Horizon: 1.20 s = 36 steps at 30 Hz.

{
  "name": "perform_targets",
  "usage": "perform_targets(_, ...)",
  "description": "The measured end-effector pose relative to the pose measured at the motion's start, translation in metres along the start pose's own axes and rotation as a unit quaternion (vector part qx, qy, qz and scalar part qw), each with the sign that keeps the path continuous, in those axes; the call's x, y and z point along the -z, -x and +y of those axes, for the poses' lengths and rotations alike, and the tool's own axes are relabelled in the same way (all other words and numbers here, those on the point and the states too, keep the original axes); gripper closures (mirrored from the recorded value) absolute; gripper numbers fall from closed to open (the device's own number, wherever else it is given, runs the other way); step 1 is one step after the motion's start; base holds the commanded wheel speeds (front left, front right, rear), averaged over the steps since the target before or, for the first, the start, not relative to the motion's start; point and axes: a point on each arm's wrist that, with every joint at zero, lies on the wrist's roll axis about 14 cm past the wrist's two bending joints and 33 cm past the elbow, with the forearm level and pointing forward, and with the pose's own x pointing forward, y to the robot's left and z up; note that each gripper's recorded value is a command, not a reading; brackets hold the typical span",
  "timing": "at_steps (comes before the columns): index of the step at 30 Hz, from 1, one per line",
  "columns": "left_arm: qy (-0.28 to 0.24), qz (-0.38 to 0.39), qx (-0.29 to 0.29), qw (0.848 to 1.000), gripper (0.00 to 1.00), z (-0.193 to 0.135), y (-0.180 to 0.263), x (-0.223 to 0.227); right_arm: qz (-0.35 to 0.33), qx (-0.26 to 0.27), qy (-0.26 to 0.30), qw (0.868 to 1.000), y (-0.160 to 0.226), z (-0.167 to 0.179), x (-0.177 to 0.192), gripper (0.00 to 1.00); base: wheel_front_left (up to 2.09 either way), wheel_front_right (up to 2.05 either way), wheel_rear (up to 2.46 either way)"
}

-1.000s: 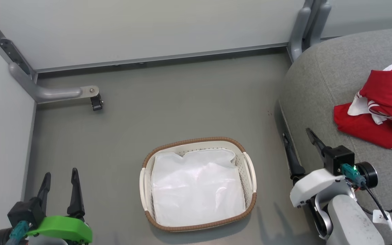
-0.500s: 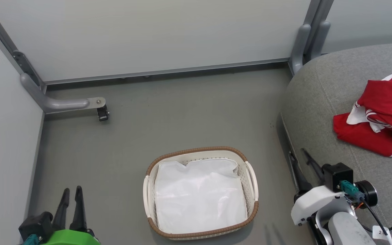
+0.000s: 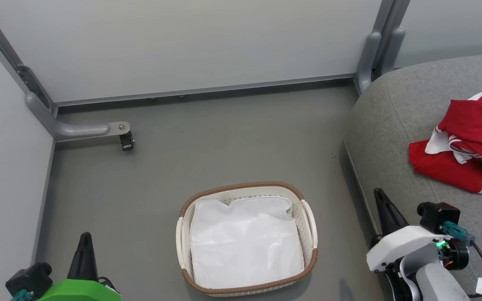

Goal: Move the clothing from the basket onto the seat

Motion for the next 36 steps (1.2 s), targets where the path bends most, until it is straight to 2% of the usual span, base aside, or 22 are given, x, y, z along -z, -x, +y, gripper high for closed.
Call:
perform_targets(14,0.106,-0.003,-0.011,0.994,1.00,-0.001,-0.002,-0.006,-0.006,0.027,-0.118,0.993,0.004,-0.012,-0.006,1.00,0.00,0.00,0.00)
perform_targets(36,0.242,-0.011,-0.004,0.970,1.00,-0.009,-0.009,-0.019,-0.020,0.045,-0.271,0.961,0.009,-0.023,-0.016,1.00,0.00,0.00,0.00)
